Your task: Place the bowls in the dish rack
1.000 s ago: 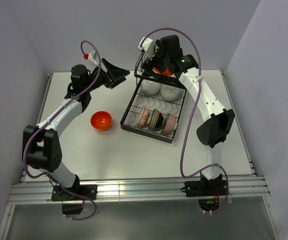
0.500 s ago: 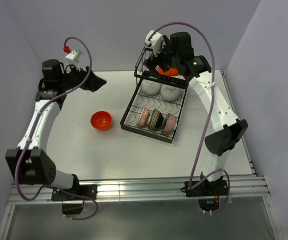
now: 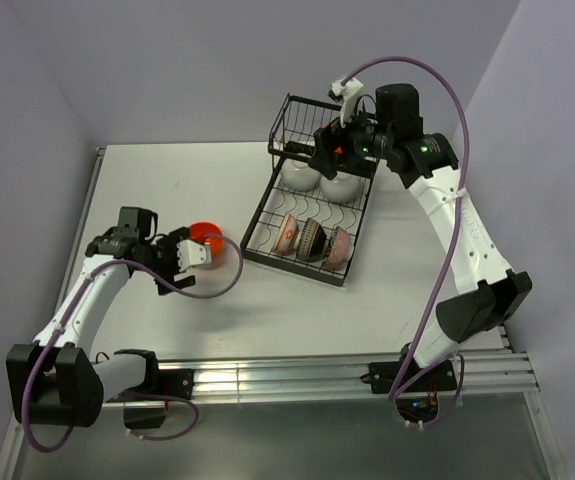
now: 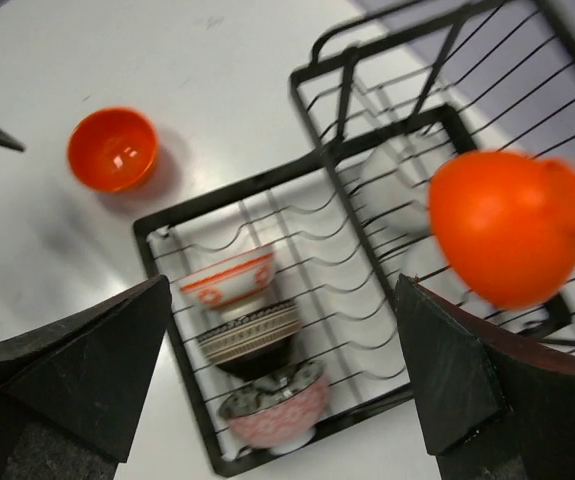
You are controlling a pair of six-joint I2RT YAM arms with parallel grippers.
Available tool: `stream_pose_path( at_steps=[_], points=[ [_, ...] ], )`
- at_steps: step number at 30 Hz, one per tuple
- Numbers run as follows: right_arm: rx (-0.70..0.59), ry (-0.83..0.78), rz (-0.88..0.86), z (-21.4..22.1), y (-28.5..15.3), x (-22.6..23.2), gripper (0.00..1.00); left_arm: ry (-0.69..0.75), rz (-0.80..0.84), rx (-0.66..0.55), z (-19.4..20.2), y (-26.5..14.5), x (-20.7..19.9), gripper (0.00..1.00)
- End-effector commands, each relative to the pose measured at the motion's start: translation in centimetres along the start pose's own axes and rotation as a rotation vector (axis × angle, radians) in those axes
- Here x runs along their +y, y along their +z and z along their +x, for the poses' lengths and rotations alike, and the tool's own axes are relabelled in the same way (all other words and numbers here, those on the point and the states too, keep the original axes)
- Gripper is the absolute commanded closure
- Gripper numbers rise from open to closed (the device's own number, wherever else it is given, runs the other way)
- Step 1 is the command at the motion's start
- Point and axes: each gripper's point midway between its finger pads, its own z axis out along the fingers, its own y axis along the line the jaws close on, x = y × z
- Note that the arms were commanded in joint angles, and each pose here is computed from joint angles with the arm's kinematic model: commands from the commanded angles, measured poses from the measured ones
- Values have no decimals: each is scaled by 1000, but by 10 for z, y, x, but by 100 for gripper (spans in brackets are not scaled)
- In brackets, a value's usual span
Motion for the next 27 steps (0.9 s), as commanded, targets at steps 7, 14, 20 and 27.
stream_pose_path(
  at_steps=[7, 14, 20, 27],
  points=[
    [-35, 159, -91, 12, -14, 31, 0, 257, -28, 12, 0, 18, 29, 16],
    [-44, 200, -94, 11, -17, 25, 0, 340, 61, 31, 8, 47, 28, 20],
    [-56, 234, -80, 12, -27, 7, 0, 314, 101, 76, 18, 71, 37, 33],
    [-55, 225, -55, 13, -34, -3, 0, 308, 179, 136, 34, 81, 32, 71]
  ],
)
